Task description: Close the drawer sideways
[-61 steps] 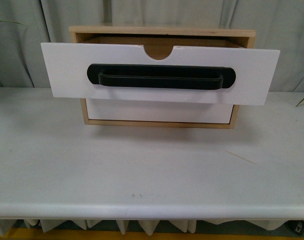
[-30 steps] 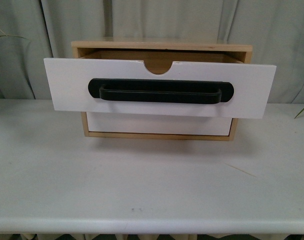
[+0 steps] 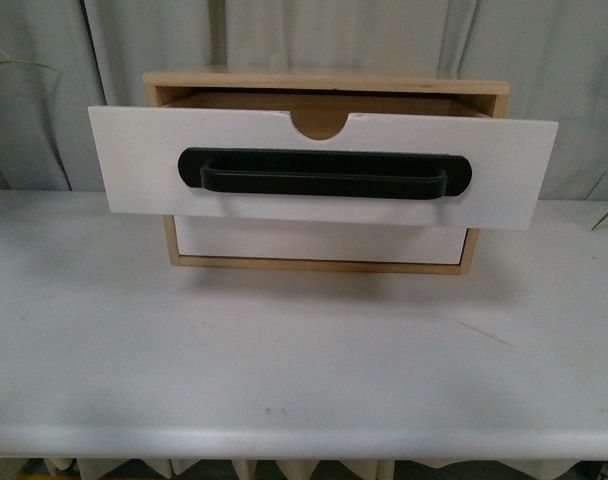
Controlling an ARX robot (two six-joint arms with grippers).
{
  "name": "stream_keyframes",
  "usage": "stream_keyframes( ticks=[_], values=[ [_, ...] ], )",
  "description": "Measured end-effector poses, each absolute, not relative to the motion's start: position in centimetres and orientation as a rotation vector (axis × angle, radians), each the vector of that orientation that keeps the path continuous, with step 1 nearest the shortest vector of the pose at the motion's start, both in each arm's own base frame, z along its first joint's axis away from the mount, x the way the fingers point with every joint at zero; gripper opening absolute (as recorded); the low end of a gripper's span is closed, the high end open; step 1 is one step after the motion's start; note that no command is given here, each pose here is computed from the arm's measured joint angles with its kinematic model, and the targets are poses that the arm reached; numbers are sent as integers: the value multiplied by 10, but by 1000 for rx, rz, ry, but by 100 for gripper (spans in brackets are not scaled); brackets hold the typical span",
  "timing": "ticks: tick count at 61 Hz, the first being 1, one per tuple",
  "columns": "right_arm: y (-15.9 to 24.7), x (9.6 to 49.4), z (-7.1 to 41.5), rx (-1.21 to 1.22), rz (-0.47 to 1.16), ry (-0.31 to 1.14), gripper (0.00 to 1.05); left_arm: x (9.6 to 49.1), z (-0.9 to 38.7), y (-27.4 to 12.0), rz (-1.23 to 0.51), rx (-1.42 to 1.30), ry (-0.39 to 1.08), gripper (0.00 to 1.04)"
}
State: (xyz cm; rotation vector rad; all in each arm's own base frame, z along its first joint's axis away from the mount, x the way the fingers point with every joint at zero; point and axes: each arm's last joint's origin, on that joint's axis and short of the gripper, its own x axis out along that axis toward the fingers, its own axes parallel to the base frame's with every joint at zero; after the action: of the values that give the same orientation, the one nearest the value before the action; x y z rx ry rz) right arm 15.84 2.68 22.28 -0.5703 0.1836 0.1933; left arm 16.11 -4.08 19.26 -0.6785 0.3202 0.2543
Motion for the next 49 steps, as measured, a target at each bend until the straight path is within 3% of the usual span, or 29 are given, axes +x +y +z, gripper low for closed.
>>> stream_keyframes(
  ticks=[20, 49],
  values=[
    [61, 187, 217, -915, 323, 110, 96, 206, 210, -83, 145, -917, 345, 99],
    [90, 233, 206, -1030, 393, 88, 96, 268, 220, -103, 94, -1002, 375, 99]
  ],
)
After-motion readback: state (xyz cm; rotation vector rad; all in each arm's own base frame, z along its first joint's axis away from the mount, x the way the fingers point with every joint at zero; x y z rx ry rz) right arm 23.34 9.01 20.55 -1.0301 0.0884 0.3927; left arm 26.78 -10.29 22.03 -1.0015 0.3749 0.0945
